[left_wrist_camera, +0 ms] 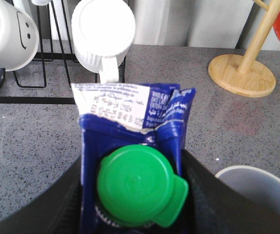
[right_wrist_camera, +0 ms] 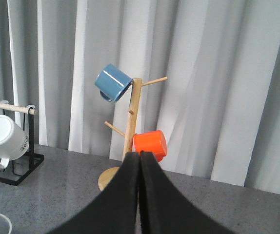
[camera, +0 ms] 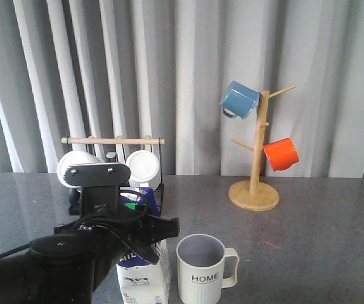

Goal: Place milk next to cup
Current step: 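Carry the milk carton with the left gripper beside the HOME mug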

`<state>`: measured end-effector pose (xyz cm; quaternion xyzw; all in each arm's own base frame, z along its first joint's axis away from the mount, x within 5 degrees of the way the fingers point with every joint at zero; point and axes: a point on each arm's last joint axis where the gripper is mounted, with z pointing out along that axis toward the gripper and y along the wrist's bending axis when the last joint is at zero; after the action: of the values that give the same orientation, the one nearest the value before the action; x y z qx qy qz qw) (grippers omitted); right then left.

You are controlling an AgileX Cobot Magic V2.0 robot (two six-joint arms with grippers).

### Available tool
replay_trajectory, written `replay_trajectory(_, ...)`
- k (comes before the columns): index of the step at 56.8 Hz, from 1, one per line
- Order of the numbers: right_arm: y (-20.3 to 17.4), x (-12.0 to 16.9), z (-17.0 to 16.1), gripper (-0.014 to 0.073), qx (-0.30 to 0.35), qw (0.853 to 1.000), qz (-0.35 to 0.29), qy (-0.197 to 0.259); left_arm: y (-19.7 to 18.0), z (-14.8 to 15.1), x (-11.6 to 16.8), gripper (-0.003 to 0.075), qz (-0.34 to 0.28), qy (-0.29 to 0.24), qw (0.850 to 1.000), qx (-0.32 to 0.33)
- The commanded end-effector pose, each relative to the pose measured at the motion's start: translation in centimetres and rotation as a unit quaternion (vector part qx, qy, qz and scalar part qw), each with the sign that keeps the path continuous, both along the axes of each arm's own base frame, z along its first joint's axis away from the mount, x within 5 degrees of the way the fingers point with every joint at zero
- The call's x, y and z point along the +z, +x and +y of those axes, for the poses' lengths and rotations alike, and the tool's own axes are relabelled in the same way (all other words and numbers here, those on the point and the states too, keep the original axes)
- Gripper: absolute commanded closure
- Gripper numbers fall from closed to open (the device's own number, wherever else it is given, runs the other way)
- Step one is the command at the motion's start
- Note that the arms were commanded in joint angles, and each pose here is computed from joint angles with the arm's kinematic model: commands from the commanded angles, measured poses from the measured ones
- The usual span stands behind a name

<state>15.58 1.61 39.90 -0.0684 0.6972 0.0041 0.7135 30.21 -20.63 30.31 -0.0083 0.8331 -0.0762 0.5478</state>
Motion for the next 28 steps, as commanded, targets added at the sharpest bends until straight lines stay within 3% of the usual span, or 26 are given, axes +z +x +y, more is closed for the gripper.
replay_trajectory(1,-0.39,1.76,-0.15,0.0603,-0.004,0.999,-0.051,0.001,-0.46,-0.04,2.04,0.0309,-0.023,-0.019,1.0,0.001)
replay_trajectory(12,-0.39,1.76,-0.15,0.0603,-0.004,0.999,-0.051,0.001,-0.6,-0.3,2.17,0.0169,-0.031,-0.01,0.999,-0.006)
replay_trajectory(28,-0.39,1.76,-0.15,0.0603,-0.004,0.999,-0.051,0.001,-0.63,-0.28,2.22,0.0136,-0.032,-0.009,0.999,-0.006)
